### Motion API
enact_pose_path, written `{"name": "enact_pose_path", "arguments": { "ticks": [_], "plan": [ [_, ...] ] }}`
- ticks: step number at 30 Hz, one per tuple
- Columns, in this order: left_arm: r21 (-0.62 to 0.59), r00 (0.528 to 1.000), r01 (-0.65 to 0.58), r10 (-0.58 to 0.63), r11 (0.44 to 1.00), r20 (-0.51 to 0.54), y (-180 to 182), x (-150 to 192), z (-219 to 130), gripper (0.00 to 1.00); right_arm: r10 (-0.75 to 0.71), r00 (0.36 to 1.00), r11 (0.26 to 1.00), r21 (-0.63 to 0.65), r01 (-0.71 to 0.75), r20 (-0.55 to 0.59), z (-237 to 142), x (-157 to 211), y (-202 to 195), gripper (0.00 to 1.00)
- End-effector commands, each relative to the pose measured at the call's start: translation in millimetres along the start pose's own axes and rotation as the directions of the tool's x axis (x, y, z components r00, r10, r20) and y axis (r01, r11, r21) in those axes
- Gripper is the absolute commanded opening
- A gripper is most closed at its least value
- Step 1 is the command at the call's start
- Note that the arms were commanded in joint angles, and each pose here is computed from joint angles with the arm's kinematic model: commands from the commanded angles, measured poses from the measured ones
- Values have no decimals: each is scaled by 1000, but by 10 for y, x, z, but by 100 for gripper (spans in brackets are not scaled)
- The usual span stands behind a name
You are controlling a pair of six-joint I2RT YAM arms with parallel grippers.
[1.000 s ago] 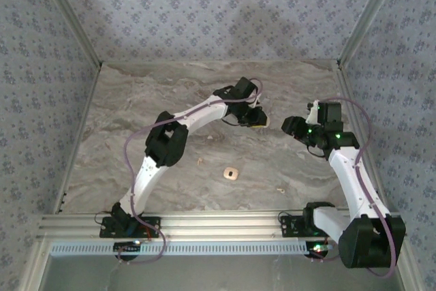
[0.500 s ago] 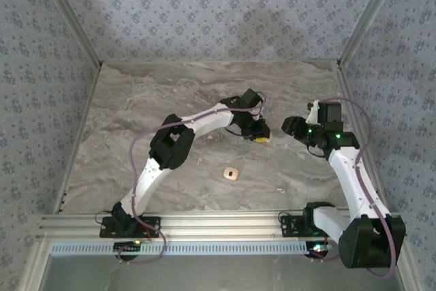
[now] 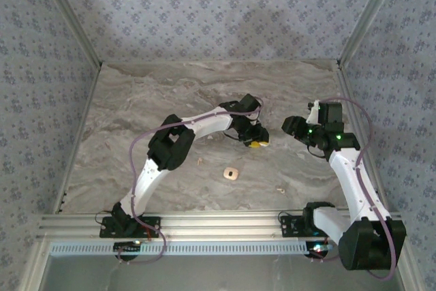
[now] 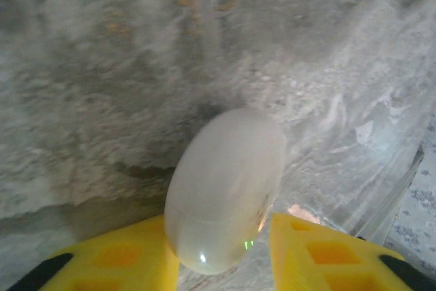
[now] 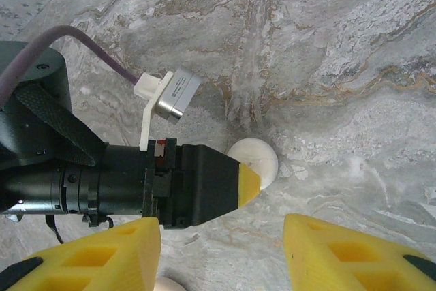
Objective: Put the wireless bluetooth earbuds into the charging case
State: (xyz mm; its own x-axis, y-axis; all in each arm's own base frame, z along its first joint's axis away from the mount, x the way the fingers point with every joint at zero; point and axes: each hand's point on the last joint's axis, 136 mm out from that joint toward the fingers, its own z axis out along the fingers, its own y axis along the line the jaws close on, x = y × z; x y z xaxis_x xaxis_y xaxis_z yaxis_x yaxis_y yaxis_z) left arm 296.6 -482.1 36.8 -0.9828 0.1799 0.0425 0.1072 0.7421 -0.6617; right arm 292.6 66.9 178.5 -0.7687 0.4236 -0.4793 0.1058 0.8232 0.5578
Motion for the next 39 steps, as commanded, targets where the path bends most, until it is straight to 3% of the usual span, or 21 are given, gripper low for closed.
{"name": "enact_pose_path", "arguments": {
  "ticks": [1, 11, 18, 25, 31, 39],
  "plan": [
    [-38, 999, -23, 25, 999, 40, -63, -18, -280, 43, 12, 1000, 1000, -6, -12, 21, -66, -46, 30, 53],
    [-209, 977, -128, 159, 969, 142, -117, 21, -935, 52, 15, 1000, 1000, -22, -14, 23, -82, -37, 70, 53],
    [-438, 965, -181, 246, 880, 94, 119, 583, -1355, 53, 20, 1000, 999, -38, -20, -2, 12, 11, 87, 53],
    [-538, 974, -195, 227, 820, -6, 457, 1121, -1396, 61, 4, 999, 999, -46, -5, -33, 90, 82, 134, 54],
    [-628, 971, -219, 228, 746, -68, 666, 1271, -1365, 64, -6, 999, 998, -58, 3, -48, 128, 119, 213, 54],
    [-646, 966, -252, 225, 721, -126, 698, 1361, -1129, 70, -26, 998, 998, -56, 23, -58, 113, 169, 252, 54]
  ]
}}
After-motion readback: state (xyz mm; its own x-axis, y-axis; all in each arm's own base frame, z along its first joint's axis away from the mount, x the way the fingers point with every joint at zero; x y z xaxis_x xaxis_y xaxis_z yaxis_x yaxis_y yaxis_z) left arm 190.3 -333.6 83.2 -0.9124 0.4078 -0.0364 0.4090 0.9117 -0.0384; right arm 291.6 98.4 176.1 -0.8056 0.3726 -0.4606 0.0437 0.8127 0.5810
